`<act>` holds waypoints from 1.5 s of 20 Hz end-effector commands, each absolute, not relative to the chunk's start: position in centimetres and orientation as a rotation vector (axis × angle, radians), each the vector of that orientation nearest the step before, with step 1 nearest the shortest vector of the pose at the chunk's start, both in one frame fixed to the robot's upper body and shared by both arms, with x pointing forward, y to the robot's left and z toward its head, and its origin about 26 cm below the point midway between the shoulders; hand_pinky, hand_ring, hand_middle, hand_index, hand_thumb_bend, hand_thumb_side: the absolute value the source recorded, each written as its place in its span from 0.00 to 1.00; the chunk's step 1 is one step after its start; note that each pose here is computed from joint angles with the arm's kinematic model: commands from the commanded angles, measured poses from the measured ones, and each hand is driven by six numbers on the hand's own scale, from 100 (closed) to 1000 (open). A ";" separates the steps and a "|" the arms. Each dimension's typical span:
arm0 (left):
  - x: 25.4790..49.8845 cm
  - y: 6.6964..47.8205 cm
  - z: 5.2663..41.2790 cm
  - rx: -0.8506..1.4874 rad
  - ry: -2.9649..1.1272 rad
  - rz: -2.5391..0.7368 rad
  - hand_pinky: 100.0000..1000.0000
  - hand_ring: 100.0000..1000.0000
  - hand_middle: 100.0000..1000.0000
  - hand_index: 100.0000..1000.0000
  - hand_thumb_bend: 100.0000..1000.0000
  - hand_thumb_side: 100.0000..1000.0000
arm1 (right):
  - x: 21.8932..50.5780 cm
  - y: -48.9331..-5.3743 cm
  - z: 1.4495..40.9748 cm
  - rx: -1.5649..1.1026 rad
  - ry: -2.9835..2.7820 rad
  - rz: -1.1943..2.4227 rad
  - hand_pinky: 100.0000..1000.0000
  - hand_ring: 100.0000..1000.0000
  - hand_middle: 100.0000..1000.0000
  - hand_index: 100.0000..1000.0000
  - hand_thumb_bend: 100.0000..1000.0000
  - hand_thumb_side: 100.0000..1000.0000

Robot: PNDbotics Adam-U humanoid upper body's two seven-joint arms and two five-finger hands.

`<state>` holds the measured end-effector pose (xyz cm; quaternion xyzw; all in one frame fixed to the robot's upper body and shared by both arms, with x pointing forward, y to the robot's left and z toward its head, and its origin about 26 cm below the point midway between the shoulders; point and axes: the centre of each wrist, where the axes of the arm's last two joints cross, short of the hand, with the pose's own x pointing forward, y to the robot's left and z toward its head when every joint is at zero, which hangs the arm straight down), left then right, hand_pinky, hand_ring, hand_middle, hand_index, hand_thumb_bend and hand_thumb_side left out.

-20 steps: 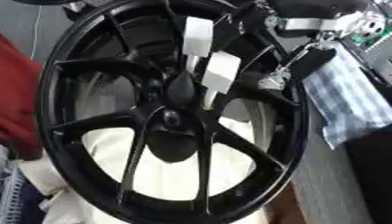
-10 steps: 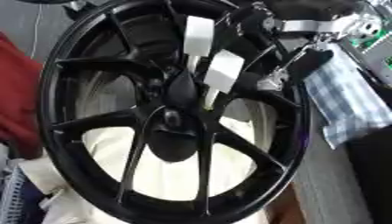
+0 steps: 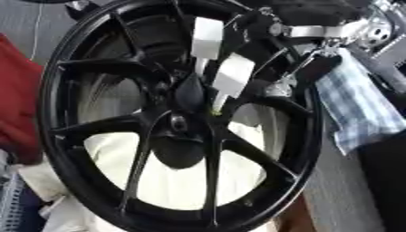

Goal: Pull the pin out of the wheel hub.

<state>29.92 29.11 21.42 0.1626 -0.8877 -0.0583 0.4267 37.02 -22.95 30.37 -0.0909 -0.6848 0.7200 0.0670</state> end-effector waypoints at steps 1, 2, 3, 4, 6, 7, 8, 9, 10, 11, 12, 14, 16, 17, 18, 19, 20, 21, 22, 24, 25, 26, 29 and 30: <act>29.7 29.1 22.3 0.407 -2.251 -0.158 0.65 0.49 0.50 0.67 0.00 0.54 | 37.0 -23.3 31.3 -0.302 -1.990 2.382 0.81 0.76 0.69 0.80 0.16 0.05; 29.7 29.0 22.3 0.406 -2.251 -0.159 0.65 0.49 0.50 0.67 0.00 0.54 | 37.1 -23.3 31.3 -0.304 -1.988 2.383 0.80 0.76 0.69 0.80 0.16 0.05; 29.7 29.0 22.3 0.406 -2.251 -0.159 0.65 0.49 0.50 0.67 0.00 0.54 | 37.1 -23.3 31.3 -0.306 -1.986 2.385 0.80 0.75 0.69 0.80 0.17 0.04; 29.7 29.0 22.3 0.406 -2.252 -0.160 0.65 0.49 0.50 0.67 0.00 0.54 | 37.1 -23.3 31.3 -0.308 -1.984 2.388 0.80 0.75 0.69 0.80 0.17 0.04; 29.7 29.0 22.4 0.405 -2.254 -0.161 0.65 0.49 0.50 0.67 0.00 0.53 | 37.2 -23.2 31.3 -0.313 -1.978 2.396 0.80 0.75 0.69 0.80 0.18 0.04; 29.7 29.0 22.4 0.406 -2.254 -0.162 0.65 0.49 0.50 0.67 0.00 0.53 | 37.2 -23.2 31.3 -0.316 -1.975 2.401 0.80 0.75 0.69 0.80 0.19 0.03; 29.7 29.0 22.4 0.406 -2.254 -0.162 0.65 0.49 0.50 0.67 0.00 0.53 | 37.2 -23.2 31.3 -0.319 -1.970 2.408 0.80 0.75 0.69 0.80 0.19 0.04; 29.7 29.0 22.4 0.406 -2.254 -0.163 0.65 0.49 0.50 0.67 0.00 0.53 | 37.3 -23.2 31.3 -0.323 -1.965 2.414 0.80 0.75 0.69 0.80 0.20 0.04; 29.7 29.0 22.4 0.406 -2.255 -0.163 0.65 0.49 0.50 0.67 0.00 0.53 | 37.3 -23.2 31.4 -0.327 -1.961 2.421 0.80 0.75 0.69 0.80 0.20 0.05; 29.7 29.0 22.4 0.407 -2.255 -0.163 0.65 0.49 0.50 0.67 0.00 0.53 | 37.4 -23.2 31.4 -0.330 -1.956 2.428 0.80 0.75 0.69 0.80 0.21 0.05; 29.7 29.0 22.4 0.406 -2.255 -0.163 0.65 0.49 0.50 0.67 0.00 0.53 | 37.4 -23.2 31.4 -0.334 -1.951 2.436 0.79 0.75 0.68 0.80 0.22 0.06; 29.7 29.0 22.4 0.405 -2.254 -0.164 0.65 0.49 0.50 0.67 0.00 0.54 | 37.4 -23.1 31.4 -0.342 -1.940 2.452 0.79 0.75 0.68 0.80 0.22 0.06; 29.7 29.0 22.4 0.406 -2.255 -0.164 0.65 0.49 0.50 0.67 0.00 0.54 | 37.5 -23.1 31.3 -0.346 -1.931 2.465 0.79 0.74 0.67 0.79 0.22 0.07; 29.7 29.0 22.4 0.406 -2.255 -0.164 0.65 0.49 0.50 0.67 0.00 0.54 | 37.5 -23.1 31.3 -0.347 -1.928 2.472 0.79 0.74 0.66 0.78 0.22 0.08; 29.7 29.0 22.4 0.406 -2.255 -0.164 0.65 0.49 0.50 0.67 0.00 0.54 | 37.5 -23.0 31.3 -0.346 -1.927 2.478 0.79 0.74 0.66 0.78 0.22 0.08; 29.7 29.0 22.4 0.406 -2.255 -0.164 0.66 0.49 0.50 0.67 0.00 0.54 | 37.5 -23.0 31.2 -0.344 -1.926 2.482 0.79 0.74 0.65 0.77 0.21 0.08; 29.7 29.0 22.4 0.406 -2.254 -0.162 0.65 0.49 0.50 0.67 0.00 0.54 | 37.5 -23.0 31.2 -0.340 -1.928 2.483 0.78 0.74 0.64 0.76 0.20 0.08; 29.7 29.1 22.4 0.406 -2.253 -0.161 0.66 0.49 0.50 0.67 0.00 0.54 | 37.5 -22.9 31.2 -0.336 -1.931 2.482 0.78 0.74 0.63 0.76 0.19 0.08; 29.7 29.0 22.4 0.407 -2.253 -0.160 0.66 0.49 0.50 0.67 0.00 0.54 | 37.5 -22.9 31.2 -0.329 -1.936 2.476 0.78 0.73 0.62 0.75 0.17 0.08; 29.7 29.0 22.4 0.406 -2.253 -0.159 0.66 0.49 0.50 0.67 0.00 0.54 | 37.5 -22.9 31.2 -0.314 -1.945 2.463 0.77 0.73 0.59 0.72 0.13 0.08; 29.7 29.0 22.4 0.406 -2.253 -0.159 0.66 0.49 0.50 0.67 0.00 0.54 | 37.5 -22.8 31.2 -0.307 -1.948 2.457 0.77 0.73 0.58 0.71 0.10 0.08; 29.7 29.0 22.4 0.406 -2.252 -0.158 0.66 0.49 0.50 0.66 0.00 0.54 | 37.5 -22.8 31.2 -0.300 -1.953 2.448 0.77 0.72 0.57 0.70 0.06 0.08; 29.7 29.0 22.3 0.407 -2.250 -0.157 0.66 0.49 0.50 0.66 0.00 0.54 | 37.6 -22.8 31.3 -0.277 -1.965 2.428 0.77 0.72 0.54 0.67 0.00 0.07; 29.7 29.0 22.3 0.407 -2.250 -0.157 0.66 0.49 0.50 0.66 0.00 0.54 | 37.6 -22.8 31.4 -0.271 -1.968 2.423 0.76 0.71 0.53 0.66 0.00 0.07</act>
